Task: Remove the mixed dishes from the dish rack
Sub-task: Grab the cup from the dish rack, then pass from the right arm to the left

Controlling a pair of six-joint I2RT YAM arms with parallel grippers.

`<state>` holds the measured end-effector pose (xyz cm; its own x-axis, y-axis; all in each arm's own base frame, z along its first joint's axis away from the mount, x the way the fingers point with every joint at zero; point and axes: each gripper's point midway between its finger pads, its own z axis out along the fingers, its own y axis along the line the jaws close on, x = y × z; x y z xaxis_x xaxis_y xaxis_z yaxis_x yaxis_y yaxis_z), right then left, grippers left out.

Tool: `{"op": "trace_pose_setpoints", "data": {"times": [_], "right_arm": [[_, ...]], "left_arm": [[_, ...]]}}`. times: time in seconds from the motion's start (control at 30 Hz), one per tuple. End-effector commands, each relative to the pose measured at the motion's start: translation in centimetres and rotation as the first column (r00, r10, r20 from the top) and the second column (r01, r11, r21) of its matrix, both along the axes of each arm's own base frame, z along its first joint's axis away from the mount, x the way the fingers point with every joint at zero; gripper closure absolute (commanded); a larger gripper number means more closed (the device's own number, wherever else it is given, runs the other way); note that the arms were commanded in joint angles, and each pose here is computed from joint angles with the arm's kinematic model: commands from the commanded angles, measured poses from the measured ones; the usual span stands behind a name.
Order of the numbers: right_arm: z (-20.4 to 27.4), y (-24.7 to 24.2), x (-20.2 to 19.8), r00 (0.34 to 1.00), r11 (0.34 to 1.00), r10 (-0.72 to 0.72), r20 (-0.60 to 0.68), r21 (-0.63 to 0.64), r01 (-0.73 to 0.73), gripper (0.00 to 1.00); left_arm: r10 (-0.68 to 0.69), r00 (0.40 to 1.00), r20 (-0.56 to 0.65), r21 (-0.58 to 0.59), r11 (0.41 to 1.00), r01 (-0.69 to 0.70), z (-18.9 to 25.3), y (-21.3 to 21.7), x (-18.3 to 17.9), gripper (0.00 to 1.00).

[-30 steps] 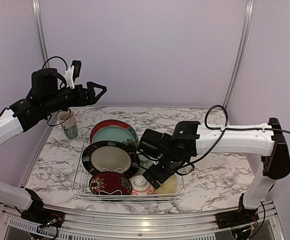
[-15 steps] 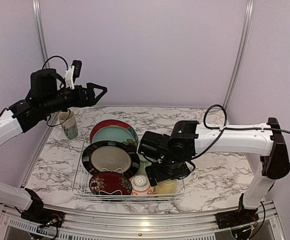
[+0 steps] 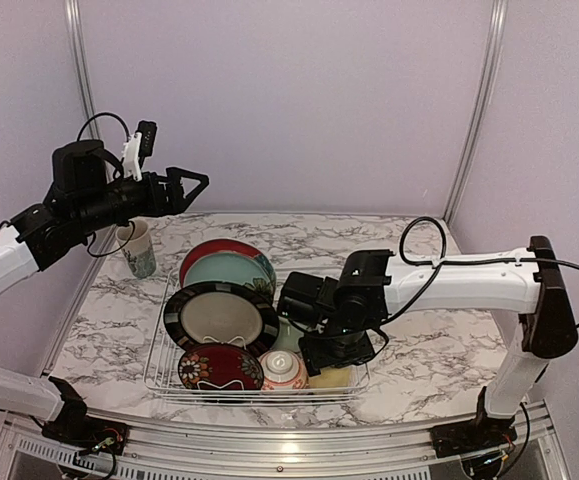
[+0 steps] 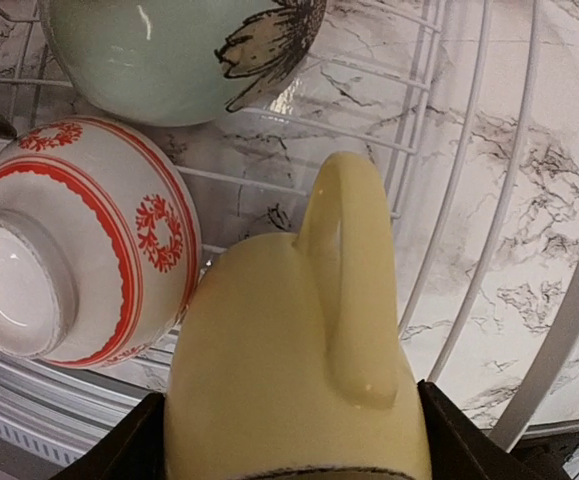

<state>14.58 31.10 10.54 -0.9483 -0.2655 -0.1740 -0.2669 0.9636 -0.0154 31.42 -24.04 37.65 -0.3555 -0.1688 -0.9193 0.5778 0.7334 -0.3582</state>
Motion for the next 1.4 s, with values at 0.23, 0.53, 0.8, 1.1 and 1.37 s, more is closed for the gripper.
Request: {"op": "trace_pose_setpoints", "data": {"times": [0.23,0.53,0.8,1.1,1.37], "right_arm": [[4.6,0.7,2.1,0.988,0.997,0.045,0.15,0.059,-0.054,0.59],[9.5,1.6,3.9,0.96,0.975,0.087,0.268,0.176,-0.138,0.89],[14.1,-0.2,6.9,0.923,0.941,0.055,0.38,0.29,-0.176,1.0],[22.9,-2.4,11.7,0.811,0.671,-0.089,0.578,0.637,-0.38,1.0],[29.5,-3.2,13.4,0.72,0.342,-0.217,0.659,0.742,-0.576,1.0]], "left_arm": [[0.005,1.0,-0.007,-0.008,1.0,-0.005,-0.6,-0.1,0.1,0.01],[0.028,0.999,-0.02,-0.035,0.999,-0.029,-0.5,0.2,0.2,0.01],[0.05,0.998,-0.032,-0.062,0.997,-0.052,-0.2,0.5,0.3,0.01],[-0.048,0.998,-0.051,-0.205,0.978,0.037,1.4,-1.5,0.1,0.01],[-0.397,0.916,-0.053,-0.446,0.83,0.334,3.1,-7.7,-2.1,0.02]]}}
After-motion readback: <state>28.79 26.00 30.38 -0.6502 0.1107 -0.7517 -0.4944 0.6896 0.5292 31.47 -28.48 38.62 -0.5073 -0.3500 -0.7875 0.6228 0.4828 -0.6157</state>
